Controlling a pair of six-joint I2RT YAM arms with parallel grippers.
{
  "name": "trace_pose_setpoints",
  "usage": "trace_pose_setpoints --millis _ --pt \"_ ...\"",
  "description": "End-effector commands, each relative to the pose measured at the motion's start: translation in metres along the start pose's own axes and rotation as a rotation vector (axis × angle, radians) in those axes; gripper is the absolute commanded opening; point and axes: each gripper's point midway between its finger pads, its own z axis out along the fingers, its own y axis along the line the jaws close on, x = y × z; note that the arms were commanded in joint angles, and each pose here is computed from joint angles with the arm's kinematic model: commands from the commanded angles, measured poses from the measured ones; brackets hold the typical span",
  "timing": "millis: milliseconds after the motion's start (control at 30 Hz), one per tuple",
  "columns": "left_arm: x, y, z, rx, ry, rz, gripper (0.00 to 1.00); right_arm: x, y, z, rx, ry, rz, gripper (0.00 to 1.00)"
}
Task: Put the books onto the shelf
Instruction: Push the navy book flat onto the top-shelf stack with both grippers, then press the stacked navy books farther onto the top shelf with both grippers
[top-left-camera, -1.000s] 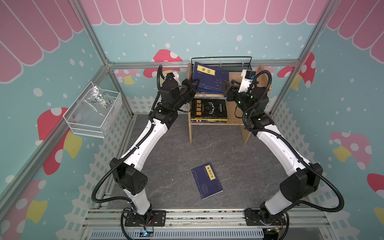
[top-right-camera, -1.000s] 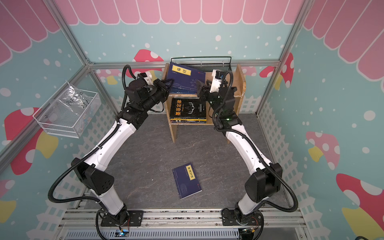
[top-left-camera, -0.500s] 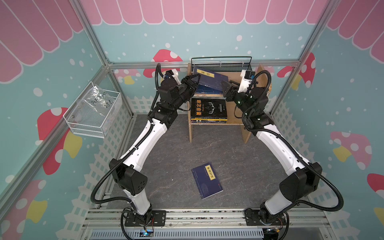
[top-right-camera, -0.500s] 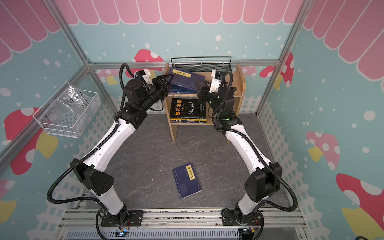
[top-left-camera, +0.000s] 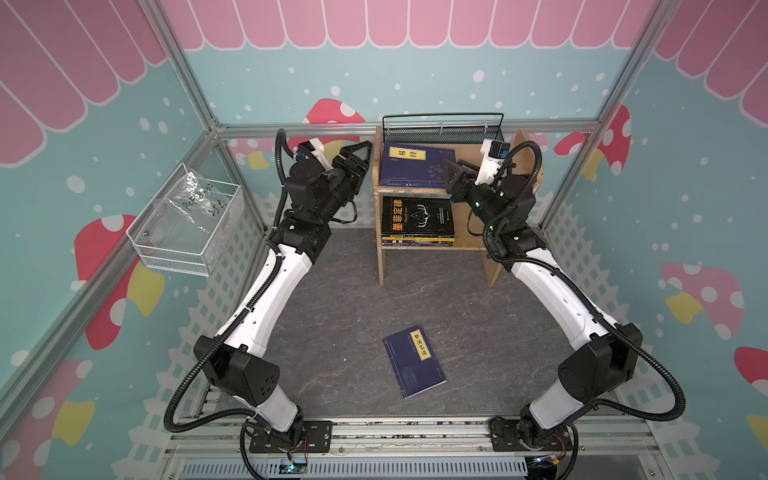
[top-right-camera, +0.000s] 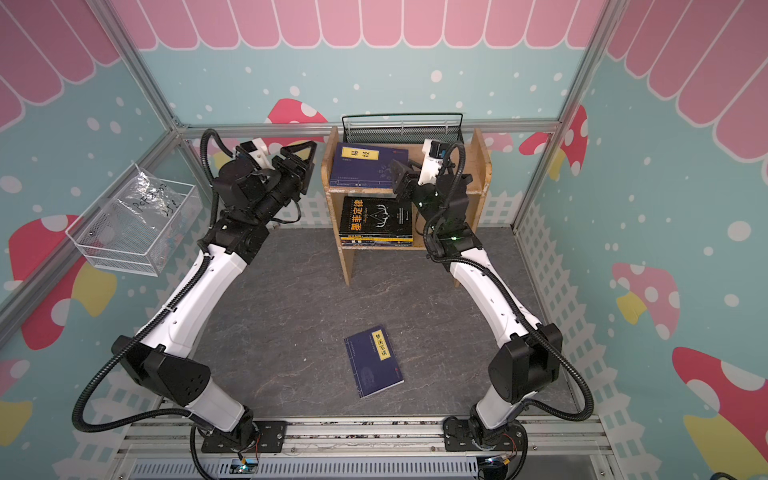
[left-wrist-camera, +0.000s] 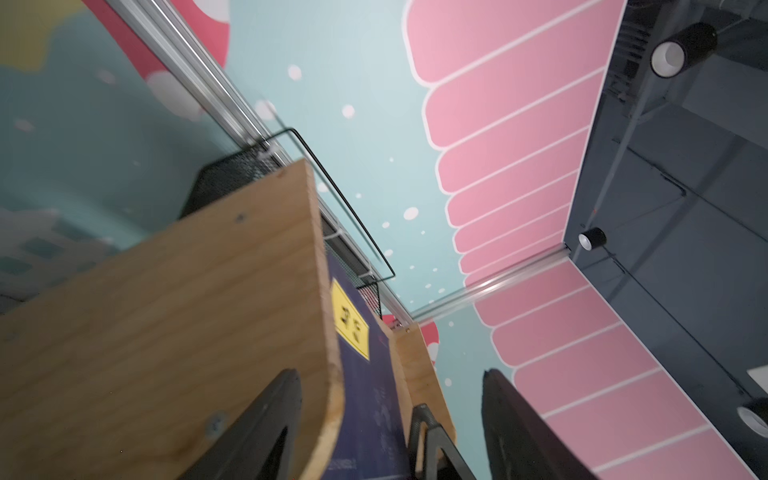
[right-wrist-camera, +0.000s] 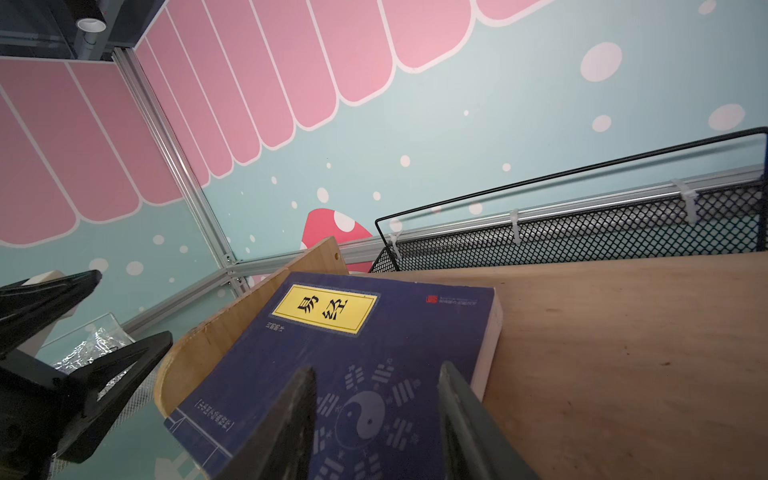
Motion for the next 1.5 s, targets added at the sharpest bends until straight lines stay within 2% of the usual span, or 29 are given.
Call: trace_pose_setpoints --millis 0,67,133,233,367,567,767,933,1033,1200,1467 --pt "-0.018 0.025 -0.013 -0.089 -0.053 0.047 0.72 0.063 -0.024 0.012 0.051 0.158 0.039 0.49" --pt "-0.023 0.012 -0.02 -0.065 -0.046 0.141 0.72 0.064 -0.022 0.012 0.044 0.162 0.039 0.49" --pt "-0.016 -0.005 -0.022 -0.012 0.016 0.27 0.72 0.064 -0.021 0.011 0.035 0.164 0.04 0.49" --pt "0.011 -0.02 -0.024 0.078 0.174 0.445 0.73 0.061 -0.015 0.009 0.016 0.168 0.04 0.5" --pt "0.04 -0.017 -0.03 0.165 0.317 0.583 0.72 0.061 -0.004 0.004 -0.033 0.189 0.036 0.54" --pt "0.059 -0.003 -0.032 0.191 0.4 0.679 0.72 0.063 0.014 -0.001 -0.129 0.217 -0.004 0.59" --pt "0.075 0.006 -0.029 0.247 0.448 0.722 0.68 0.068 0.01 0.0 -0.117 0.214 -0.059 0.6" --pt "0.082 0.017 -0.019 0.214 0.442 0.748 0.63 0.071 0.004 0.003 -0.095 0.209 -0.114 0.61" --pt "0.084 0.015 -0.015 0.227 0.435 0.755 0.56 0.072 0.014 0.001 -0.163 0.199 -0.205 0.65" --pt "0.085 0.017 -0.01 0.233 0.436 0.751 0.55 0.073 0.016 -0.006 -0.194 0.171 -0.363 0.71" --pt "0.086 0.025 -0.004 0.189 0.41 0.785 0.54 0.075 0.012 -0.006 -0.181 0.166 -0.456 0.72"
